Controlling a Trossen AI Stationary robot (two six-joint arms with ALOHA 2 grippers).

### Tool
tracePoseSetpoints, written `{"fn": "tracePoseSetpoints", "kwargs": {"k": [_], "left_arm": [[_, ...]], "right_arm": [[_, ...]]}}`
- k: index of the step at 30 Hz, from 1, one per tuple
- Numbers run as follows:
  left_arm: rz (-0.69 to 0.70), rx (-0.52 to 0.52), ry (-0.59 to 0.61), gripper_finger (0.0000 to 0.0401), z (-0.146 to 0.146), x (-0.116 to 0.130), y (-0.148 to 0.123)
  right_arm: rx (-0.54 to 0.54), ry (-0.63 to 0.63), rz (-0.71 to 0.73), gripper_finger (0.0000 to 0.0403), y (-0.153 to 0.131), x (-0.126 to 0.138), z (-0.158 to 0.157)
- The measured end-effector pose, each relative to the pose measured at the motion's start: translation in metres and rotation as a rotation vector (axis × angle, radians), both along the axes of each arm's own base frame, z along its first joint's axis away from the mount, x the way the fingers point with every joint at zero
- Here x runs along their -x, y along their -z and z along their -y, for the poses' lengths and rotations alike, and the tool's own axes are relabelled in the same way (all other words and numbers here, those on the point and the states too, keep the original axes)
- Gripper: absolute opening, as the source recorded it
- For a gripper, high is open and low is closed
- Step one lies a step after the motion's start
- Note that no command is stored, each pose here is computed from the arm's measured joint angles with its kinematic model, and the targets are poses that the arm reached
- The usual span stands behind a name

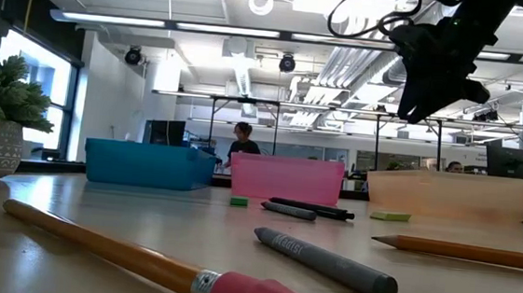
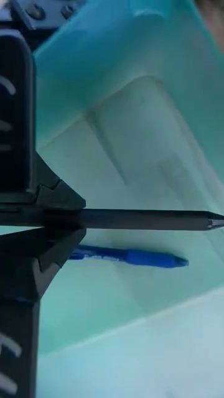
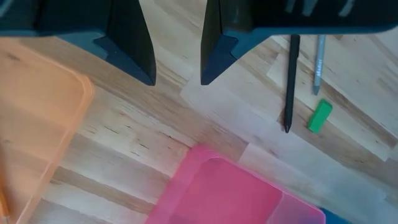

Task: Sort crayons/erasers/pens/pencils in bins
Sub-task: Put the left black pen into the transparent blue bin

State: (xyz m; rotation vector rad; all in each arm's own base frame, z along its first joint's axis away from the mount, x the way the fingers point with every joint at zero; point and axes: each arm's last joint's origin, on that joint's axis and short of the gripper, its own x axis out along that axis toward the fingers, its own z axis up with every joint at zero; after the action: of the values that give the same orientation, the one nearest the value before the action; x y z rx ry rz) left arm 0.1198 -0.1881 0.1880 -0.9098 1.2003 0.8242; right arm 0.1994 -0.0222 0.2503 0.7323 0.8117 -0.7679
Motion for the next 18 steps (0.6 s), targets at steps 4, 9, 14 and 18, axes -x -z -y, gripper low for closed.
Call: {"fn": "tracePoseSetpoints", "kwargs": {"k": [4, 9, 14, 18], "left_arm": [[-0.023, 0.022, 0.01, 0.0021, -0.001, 0.004, 0.009], [-0.011, 0.04, 0.009, 0.0021, -0.001, 0.004, 0.016], [-0.008, 0.047, 0.01, 0.0023, -0.002, 0.004, 0.02], [-0.007, 0.044, 0.031, 0.0042, -0.002, 0.004, 0.02]], "right_arm": [[-0.027, -0.006, 0.004, 0.0118, 0.0, 0.0, -0.001], [-0.06, 0.02, 0.018, 0.0118, 0.0, 0.0, -0.002], [-0.08, 0.018, 0.029, 0.0118, 0.0, -0.001, -0.009], [-0.1, 0.009, 0.04, 0.0118, 0.0, -0.001, -0.019]]}}
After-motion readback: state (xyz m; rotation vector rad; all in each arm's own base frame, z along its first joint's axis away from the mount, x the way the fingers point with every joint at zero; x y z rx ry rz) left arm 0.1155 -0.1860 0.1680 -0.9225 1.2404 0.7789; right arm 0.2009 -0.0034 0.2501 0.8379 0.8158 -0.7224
